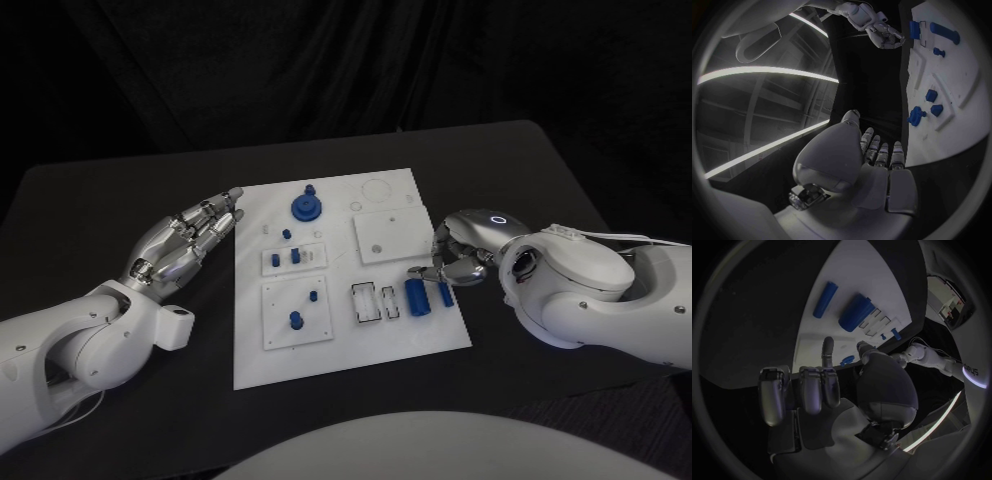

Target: Assemble the parts on the task board

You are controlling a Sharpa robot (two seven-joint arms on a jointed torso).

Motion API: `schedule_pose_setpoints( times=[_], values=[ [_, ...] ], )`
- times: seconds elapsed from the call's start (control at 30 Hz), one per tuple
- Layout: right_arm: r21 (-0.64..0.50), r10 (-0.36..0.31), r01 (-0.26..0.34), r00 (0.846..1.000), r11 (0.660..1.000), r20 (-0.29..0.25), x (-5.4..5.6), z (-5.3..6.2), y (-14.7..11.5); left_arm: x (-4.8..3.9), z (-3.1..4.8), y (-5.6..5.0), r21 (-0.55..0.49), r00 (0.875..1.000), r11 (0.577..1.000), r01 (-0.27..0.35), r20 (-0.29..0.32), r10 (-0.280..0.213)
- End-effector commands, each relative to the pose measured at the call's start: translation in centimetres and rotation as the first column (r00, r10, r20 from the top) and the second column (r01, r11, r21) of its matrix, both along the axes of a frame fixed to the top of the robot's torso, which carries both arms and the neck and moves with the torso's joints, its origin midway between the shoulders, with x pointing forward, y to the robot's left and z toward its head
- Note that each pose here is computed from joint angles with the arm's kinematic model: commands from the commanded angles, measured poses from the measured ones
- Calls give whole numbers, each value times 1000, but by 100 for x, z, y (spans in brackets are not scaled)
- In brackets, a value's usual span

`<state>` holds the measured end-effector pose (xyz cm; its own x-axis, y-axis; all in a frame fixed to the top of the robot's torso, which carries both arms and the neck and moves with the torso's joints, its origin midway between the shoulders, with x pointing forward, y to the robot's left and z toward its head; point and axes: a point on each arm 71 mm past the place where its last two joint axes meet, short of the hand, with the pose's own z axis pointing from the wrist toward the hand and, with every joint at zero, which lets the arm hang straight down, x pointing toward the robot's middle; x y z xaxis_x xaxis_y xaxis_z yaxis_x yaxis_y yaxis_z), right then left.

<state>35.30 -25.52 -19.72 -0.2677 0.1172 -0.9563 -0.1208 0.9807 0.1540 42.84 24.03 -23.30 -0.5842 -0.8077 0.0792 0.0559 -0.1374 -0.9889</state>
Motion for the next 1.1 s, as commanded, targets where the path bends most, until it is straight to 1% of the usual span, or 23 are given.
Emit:
schedule_pose_setpoints(
  times=[0.03, 0.33, 0.63, 0.73, 0.93, 1.1],
  values=[
    [-49, -39, 38, 999, 998, -13, -43, -41, 18, -1, 30, -10, -25, 1000, 1000, 13, 21, -13],
    [-46, -14, 12, 999, 999, -46, -112, -129, 120, 8, 12, -10, -21, 1000, 1000, 20, 10, -19],
    [-76, -6, 2, 999, 997, -54, -135, -191, 150, 5, 1, -1, -18, 1000, 1000, 21, 2, -21],
    [-92, 0, -5, 999, 996, -48, -140, -202, 161, 4, -1, 0, -17, 1000, 1000, 22, 1, -22],
    [-137, 21, -21, 1000, 990, -8, -160, -202, 188, 7, -9, 6, -15, 1000, 1000, 24, -5, -24],
    [-165, 22, -23, 1000, 986, -7, -165, -216, 190, 10, -17, 4, -12, 1000, 1000, 26, -10, -26]
  ],
)
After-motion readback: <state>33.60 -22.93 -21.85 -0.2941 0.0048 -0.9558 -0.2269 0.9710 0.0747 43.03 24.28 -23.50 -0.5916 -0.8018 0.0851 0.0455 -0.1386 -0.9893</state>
